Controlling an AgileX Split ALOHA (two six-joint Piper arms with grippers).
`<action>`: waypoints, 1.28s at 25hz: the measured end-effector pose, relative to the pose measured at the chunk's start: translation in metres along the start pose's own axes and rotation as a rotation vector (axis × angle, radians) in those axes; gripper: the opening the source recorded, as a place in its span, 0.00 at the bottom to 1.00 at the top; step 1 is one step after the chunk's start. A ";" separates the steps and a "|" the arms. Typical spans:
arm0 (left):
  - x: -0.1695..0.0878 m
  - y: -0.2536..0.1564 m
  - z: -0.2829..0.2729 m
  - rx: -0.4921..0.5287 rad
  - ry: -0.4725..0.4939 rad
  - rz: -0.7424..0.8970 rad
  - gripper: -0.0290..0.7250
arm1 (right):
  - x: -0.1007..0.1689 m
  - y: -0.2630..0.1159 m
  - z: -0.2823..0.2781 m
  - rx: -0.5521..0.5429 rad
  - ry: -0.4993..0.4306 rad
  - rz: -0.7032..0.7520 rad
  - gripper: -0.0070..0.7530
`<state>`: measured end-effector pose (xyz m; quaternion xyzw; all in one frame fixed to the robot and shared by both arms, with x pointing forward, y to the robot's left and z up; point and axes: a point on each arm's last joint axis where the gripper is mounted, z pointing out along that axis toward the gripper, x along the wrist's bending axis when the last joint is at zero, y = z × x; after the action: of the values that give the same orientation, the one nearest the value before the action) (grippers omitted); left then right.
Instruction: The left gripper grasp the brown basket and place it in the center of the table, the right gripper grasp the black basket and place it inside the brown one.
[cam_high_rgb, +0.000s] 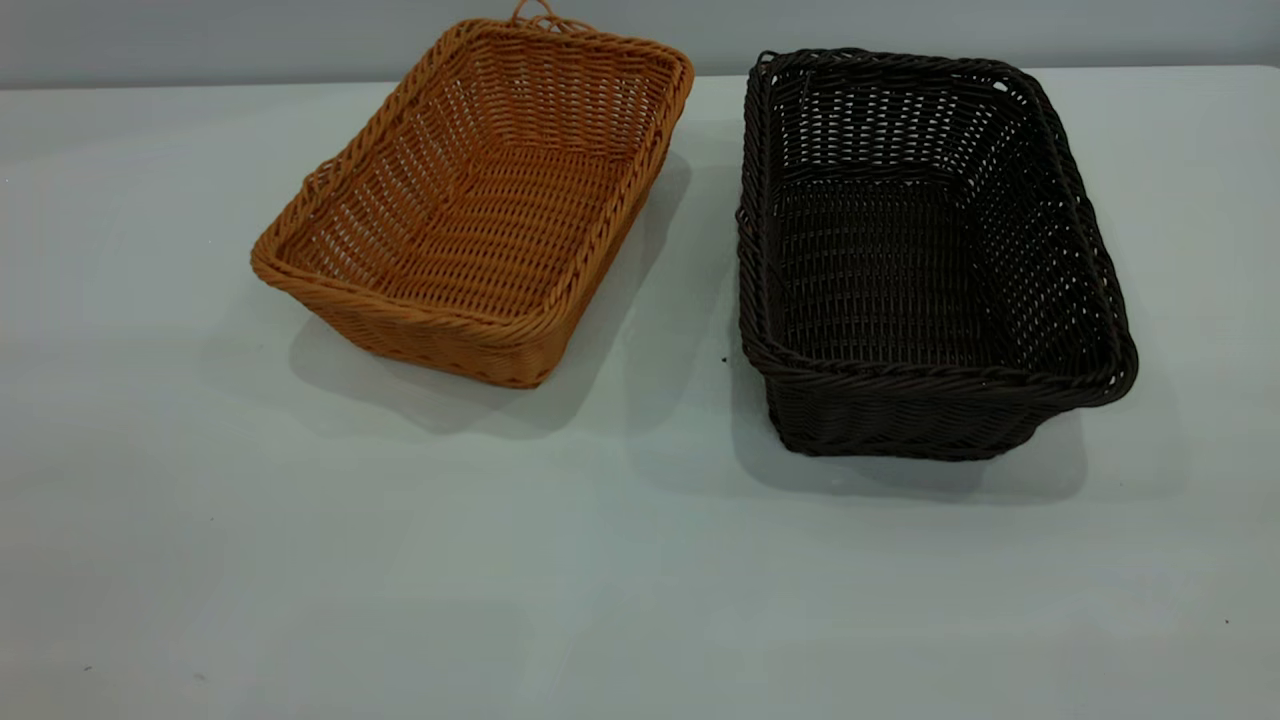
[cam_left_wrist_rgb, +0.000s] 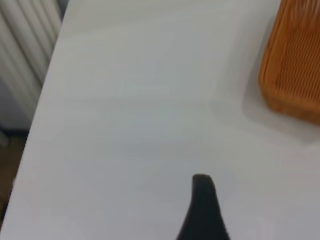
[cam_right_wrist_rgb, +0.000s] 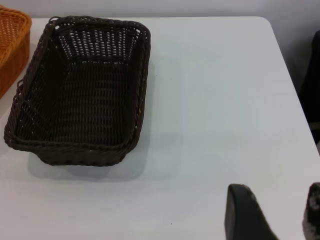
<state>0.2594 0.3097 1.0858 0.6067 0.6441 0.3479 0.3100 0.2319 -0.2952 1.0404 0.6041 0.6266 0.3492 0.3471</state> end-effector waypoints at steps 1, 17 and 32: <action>-0.001 0.008 0.004 0.006 -0.002 0.002 0.72 | 0.000 0.000 0.000 0.000 0.003 0.001 0.34; -0.032 0.101 0.161 0.230 -0.126 0.076 0.72 | 0.001 0.002 0.003 0.028 0.008 0.098 0.81; -0.072 0.118 0.327 0.451 -0.167 0.133 0.79 | -0.001 0.022 0.034 0.249 0.006 0.122 0.79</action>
<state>0.6005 0.2637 0.9963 0.7284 0.6360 0.1636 0.1953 0.2721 -0.2951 1.0419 0.6784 0.6283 0.2908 0.2459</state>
